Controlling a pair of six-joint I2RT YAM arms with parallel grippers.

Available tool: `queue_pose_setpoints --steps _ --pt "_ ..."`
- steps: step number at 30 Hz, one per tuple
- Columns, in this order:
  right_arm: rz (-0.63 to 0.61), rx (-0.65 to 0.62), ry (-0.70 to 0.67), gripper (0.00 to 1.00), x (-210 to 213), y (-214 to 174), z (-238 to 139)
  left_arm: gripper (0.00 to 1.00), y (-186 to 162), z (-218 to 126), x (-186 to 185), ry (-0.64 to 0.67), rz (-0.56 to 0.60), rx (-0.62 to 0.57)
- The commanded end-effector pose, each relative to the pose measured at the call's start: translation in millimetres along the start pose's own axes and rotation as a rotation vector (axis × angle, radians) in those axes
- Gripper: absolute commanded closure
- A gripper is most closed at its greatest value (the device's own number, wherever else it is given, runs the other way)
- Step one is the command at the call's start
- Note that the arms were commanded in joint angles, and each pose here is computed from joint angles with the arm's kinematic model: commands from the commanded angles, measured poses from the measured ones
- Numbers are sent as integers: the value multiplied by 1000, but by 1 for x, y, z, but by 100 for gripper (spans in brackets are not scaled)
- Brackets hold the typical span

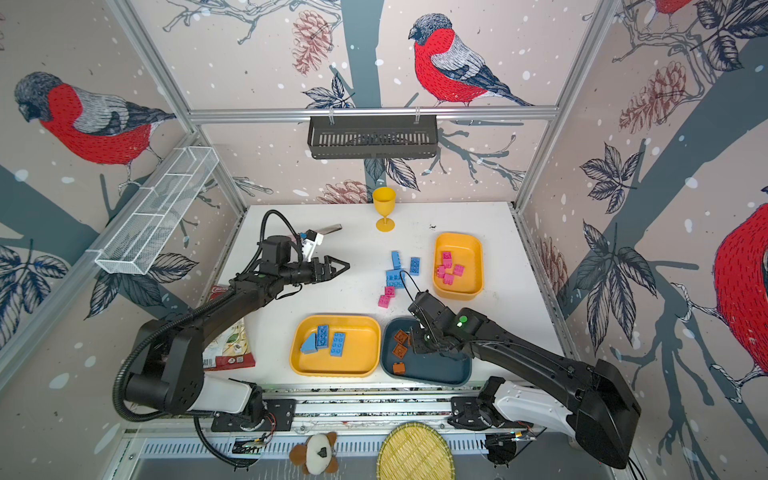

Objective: Sort the legos into containers by color
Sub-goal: 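Carry the brown brick over the teal tray and release it, then move the right gripper back above the two pink bricks, then close the right gripper on the nearer pink brick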

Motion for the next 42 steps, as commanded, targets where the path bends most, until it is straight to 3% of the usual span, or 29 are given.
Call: queue_pose_setpoints --steps 1,3,5,13,18,21,32,42 --pt "-14 38 20 45 4 -4 1 4 5 1 -3 -10 32 -9" --pt "-27 23 34 32 9 1 -3 3 6 0 -4 -7 41 -7" --pt "-29 0 44 26 11 9 -7 3 7 -1 -4 2 50 -2" --pt "-13 -179 165 22 40 77 -23 3 8 -6 -6 20 56 -2" --pt "49 -149 64 21 61 112 1 3 8 -12 -8 51 69 -8" --pt "119 -151 83 21 74 126 13 3 8 -14 -9 59 72 -12" --pt "272 -153 -63 28 87 150 70 3 6 -18 -7 76 77 -25" --pt "258 -116 -153 43 84 142 115 3 4 -21 -5 89 84 -19"
Point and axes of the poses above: each gripper's point midway between its finger pads, its own z axis out along the fingers, its own x axis along the line the jaws close on, y = z × x, the point moved 6 cm from there along -z, back along the fingers, and after that the axes turned 14 degrees about z, right-handed, at the moved point
